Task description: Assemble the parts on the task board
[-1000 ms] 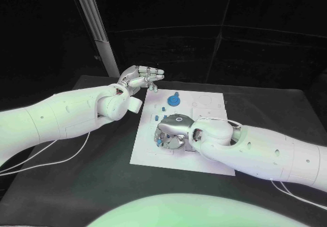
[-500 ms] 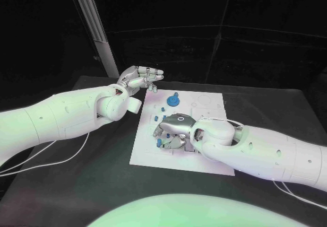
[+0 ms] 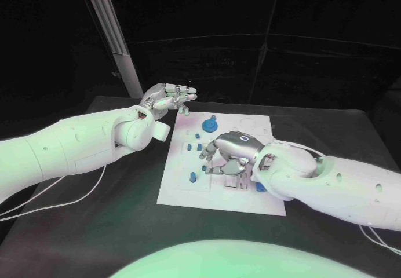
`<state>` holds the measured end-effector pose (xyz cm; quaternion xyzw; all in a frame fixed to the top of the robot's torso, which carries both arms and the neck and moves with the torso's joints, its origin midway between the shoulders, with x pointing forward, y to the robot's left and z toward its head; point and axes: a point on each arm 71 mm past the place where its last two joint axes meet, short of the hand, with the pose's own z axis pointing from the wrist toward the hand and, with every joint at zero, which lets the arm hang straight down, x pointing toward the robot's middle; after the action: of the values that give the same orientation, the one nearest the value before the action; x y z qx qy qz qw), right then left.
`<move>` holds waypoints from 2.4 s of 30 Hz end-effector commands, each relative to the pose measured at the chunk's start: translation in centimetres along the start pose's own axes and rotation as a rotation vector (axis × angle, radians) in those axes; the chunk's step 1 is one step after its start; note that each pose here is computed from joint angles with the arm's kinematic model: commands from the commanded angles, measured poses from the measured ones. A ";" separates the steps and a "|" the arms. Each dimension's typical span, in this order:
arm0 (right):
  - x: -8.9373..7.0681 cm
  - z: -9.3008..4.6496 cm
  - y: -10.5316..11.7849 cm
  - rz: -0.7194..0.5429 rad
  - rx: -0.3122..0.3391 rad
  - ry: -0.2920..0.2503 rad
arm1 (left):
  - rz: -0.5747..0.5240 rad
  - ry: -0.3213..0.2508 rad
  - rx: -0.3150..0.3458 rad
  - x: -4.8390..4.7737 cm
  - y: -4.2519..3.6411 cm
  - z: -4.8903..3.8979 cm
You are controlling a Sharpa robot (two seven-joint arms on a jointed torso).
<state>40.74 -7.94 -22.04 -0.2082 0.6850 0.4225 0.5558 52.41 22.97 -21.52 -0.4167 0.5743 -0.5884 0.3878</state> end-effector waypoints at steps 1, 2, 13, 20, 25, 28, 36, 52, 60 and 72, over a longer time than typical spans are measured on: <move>-2.0 -1.4 -1.6 0.225 0.098 -0.082 | -0.005 0.010 0.005 -0.04 -0.14 -0.03; -2.2 -1.8 -1.9 0.244 0.120 -0.080 | -0.005 0.010 0.004 -0.05 -0.14 -0.04; -3.3 -8.8 -8.0 0.319 0.519 0.001 | -0.009 0.018 0.002 0.08 -0.16 -0.28; -2.5 -11.3 -8.9 0.259 0.662 0.071 | -0.009 0.018 -0.001 -0.02 -0.13 -0.41; -1.6 -12.0 -8.8 0.220 0.710 0.130 | -0.009 0.018 -0.001 -0.07 -0.11 -0.44; -0.9 -12.1 -8.5 0.201 0.724 0.163 | -0.010 0.019 -0.002 -0.03 -0.10 -0.46; 0.3 -11.8 -8.1 0.167 0.720 0.206 | -0.010 0.018 -0.002 -0.13 -0.09 -0.55; 2.7 -10.7 -7.4 0.160 0.698 0.272 | -0.010 0.018 -0.003 -0.20 -0.08 -0.59; 3.4 -10.5 -7.6 0.154 0.719 0.272 | -0.010 0.018 -0.003 -0.26 -0.08 -0.63; 3.1 -10.6 -7.3 0.218 0.744 0.207 | -0.010 0.018 -0.005 -0.32 -0.08 -0.70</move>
<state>39.30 -19.53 -26.82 0.0125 0.8572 0.1875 0.4794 51.91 23.59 -21.56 -0.4181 0.5773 -0.5875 0.3831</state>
